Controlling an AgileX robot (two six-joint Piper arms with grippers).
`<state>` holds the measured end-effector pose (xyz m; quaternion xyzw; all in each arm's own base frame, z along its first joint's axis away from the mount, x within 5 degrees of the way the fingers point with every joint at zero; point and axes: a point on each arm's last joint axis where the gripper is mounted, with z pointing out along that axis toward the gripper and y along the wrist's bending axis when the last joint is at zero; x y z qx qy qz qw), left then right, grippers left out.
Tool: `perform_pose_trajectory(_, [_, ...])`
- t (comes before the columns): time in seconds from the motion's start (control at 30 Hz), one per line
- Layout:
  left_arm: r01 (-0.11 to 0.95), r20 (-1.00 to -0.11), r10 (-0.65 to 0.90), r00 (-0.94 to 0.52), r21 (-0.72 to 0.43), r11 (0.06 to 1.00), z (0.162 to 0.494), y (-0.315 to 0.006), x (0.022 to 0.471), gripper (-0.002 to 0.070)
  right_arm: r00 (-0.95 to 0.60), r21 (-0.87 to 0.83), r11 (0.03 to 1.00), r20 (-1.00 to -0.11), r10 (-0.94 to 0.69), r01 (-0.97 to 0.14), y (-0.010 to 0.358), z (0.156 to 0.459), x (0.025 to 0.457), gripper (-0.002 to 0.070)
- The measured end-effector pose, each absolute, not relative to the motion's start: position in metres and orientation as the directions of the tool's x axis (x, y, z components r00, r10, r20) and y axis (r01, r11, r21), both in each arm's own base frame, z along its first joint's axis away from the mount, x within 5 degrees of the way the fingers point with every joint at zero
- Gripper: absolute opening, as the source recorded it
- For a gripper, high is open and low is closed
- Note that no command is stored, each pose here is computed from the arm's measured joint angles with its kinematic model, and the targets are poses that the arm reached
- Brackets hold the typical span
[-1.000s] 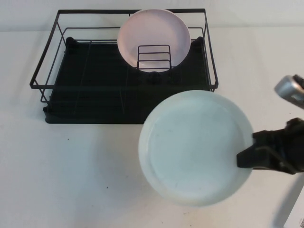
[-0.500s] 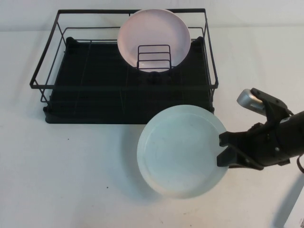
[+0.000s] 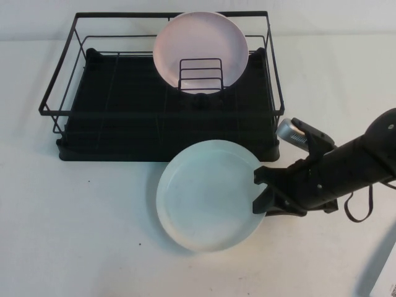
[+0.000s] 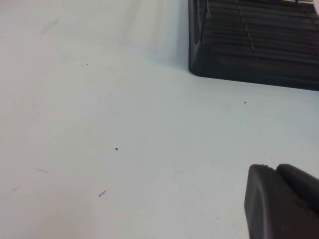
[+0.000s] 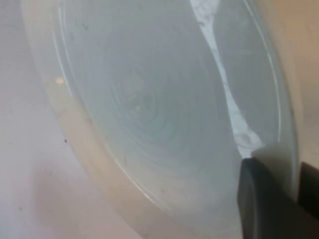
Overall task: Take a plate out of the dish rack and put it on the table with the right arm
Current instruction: Place the plate from the table
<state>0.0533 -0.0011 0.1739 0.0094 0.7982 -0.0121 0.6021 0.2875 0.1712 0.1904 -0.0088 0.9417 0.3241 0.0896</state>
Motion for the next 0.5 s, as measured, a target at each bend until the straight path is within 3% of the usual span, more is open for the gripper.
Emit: perform_pose_trajectory(0.5, [0.030, -0.962, 0.000, -0.275, -0.008, 1.000, 0.174, -0.001, 0.053, -0.0004, -0.985, 0.601, 0.796, -0.166, 0.043, -0.066, 0.179, 0.177, 0.302, 0.0042])
